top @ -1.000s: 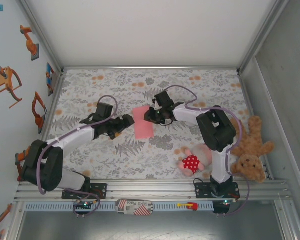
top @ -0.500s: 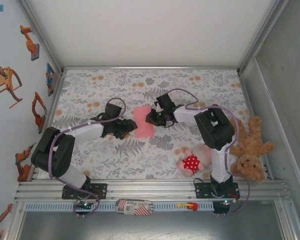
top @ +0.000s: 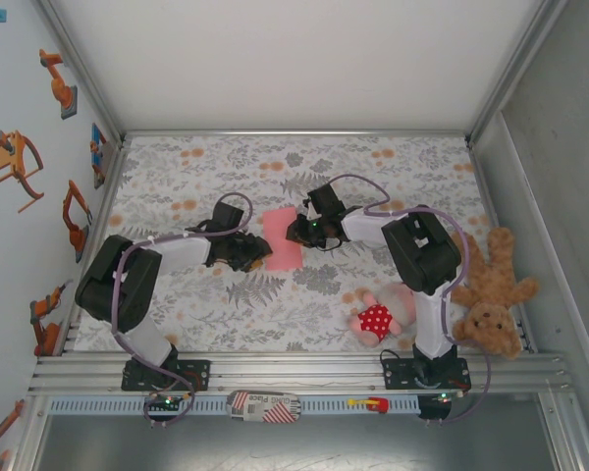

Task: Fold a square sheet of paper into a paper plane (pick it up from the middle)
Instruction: Third fold the triangle at the center of the table.

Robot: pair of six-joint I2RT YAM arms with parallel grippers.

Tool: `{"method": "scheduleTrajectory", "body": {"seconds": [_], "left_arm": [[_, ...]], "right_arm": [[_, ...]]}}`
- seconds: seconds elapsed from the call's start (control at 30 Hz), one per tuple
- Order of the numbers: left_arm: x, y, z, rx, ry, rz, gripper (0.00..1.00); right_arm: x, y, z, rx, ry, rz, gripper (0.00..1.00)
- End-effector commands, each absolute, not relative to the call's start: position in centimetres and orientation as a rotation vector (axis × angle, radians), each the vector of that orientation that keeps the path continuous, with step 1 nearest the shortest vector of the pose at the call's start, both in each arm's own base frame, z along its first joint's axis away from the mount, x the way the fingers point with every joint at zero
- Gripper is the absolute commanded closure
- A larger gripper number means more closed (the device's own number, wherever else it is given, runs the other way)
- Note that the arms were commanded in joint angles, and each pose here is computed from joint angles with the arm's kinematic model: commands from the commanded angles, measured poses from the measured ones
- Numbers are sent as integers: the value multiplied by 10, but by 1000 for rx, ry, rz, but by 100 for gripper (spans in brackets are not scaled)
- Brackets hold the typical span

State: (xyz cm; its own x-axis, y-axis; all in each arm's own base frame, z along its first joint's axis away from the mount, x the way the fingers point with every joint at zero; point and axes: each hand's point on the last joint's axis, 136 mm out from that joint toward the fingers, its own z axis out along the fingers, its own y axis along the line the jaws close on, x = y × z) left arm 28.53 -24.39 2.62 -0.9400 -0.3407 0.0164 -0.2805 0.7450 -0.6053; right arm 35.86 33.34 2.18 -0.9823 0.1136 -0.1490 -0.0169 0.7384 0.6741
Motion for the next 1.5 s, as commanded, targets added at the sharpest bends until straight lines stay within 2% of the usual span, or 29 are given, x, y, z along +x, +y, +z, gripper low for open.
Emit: {"method": "scheduleTrajectory", "body": {"seconds": [0.0, 0.3, 0.63, 1.2, 1.47], "left_arm": [[289, -256, 31, -468, 2848, -1026, 62], [293, -265, 34, -395, 2865, -1067, 60], [311, -264, 39, -346, 2846, -1052, 62], [323, -259, 23, -515, 2846, -1125, 80], [323, -255, 25, -558, 2843, -1126, 94]], "right_arm": [[345, 316, -14, 132, 2860, 975, 81], [345, 316, -11, 127, 2853, 982, 81], [347, 315, -9, 129, 2844, 976, 81], [350, 314, 0, 130, 2816, 976, 81], [363, 317, 33, 13, 2713, 980, 79]]}}
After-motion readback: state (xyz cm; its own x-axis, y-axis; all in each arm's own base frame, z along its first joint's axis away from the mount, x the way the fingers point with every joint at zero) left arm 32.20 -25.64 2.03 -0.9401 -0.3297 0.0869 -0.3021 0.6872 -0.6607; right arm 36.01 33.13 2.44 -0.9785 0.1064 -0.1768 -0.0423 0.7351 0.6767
